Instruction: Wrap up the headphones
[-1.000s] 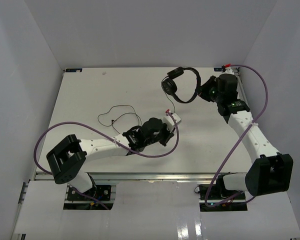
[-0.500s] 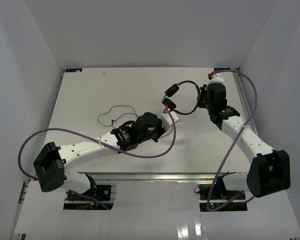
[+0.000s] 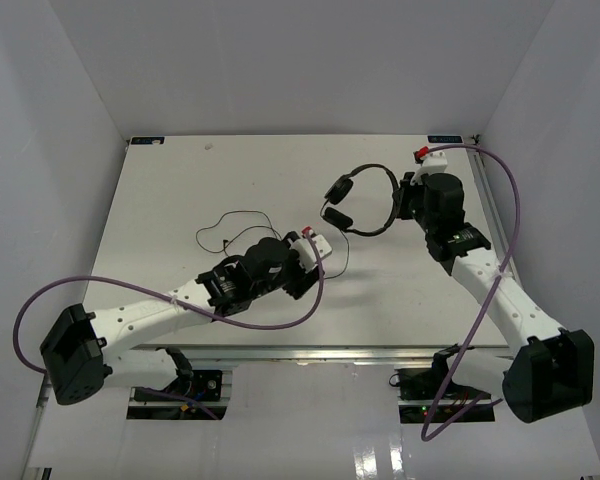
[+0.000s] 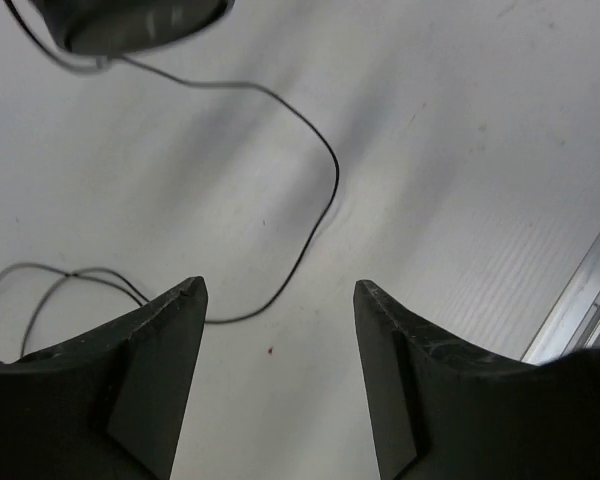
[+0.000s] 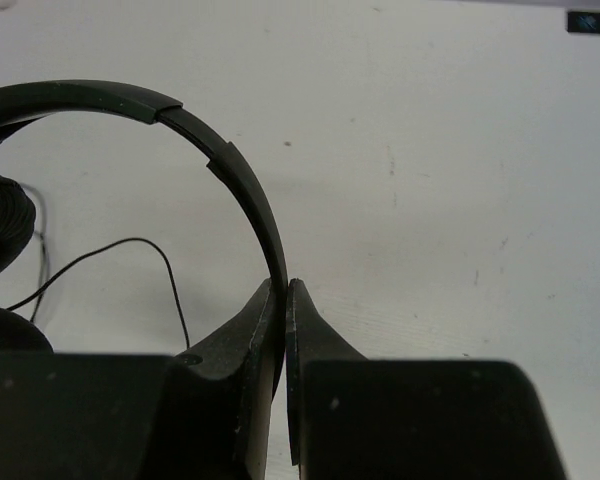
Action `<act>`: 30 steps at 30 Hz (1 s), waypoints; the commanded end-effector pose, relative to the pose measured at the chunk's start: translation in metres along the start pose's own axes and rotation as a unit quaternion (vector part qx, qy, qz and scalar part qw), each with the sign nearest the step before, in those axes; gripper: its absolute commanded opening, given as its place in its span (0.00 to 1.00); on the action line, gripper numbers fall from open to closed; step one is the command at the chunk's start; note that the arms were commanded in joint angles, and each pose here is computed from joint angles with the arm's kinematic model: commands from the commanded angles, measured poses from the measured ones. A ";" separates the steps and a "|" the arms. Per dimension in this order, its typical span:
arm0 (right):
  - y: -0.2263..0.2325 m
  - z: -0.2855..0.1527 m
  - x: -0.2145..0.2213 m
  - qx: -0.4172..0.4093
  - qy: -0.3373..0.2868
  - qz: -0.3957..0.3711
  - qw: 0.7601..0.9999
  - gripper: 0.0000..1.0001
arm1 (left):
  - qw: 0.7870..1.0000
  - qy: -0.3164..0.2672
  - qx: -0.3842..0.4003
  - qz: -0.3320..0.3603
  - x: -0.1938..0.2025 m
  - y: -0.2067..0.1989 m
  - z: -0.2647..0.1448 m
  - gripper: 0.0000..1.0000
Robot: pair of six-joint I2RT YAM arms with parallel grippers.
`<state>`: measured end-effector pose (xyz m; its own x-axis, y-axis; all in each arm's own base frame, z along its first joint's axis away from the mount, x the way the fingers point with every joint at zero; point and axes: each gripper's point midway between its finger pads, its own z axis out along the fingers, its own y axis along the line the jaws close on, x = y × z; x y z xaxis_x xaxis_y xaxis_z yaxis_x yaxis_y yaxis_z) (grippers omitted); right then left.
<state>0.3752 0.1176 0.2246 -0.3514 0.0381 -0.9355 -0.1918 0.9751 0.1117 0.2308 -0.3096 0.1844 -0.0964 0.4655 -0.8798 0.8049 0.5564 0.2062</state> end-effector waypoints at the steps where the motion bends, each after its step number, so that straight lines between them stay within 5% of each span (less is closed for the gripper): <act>1: 0.056 -0.043 -0.074 -0.168 -0.094 -0.042 0.980 0.08 | 0.996 -0.048 0.028 -0.073 0.018 0.007 -0.009 0.75; 10: 0.104 -0.100 -0.098 -0.344 -0.093 -0.059 0.932 0.08 | 0.989 -0.076 0.088 -0.087 0.050 0.001 0.012 0.81; 23: 0.107 -0.138 -0.129 -0.388 -0.104 -0.034 0.915 0.08 | 0.964 -0.117 0.226 -0.074 0.047 -0.046 0.011 0.85; 30: 0.110 -0.139 -0.120 -0.409 -0.099 -0.050 0.906 0.08 | 0.987 -0.122 0.053 -0.092 0.048 0.019 -0.003 0.86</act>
<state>0.2819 0.1869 0.3772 -0.1860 0.0698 -0.9801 -0.8163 0.5441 0.1937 0.2113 -0.3006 0.1116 -0.1649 0.2602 -0.9514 0.9265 0.3715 -0.0590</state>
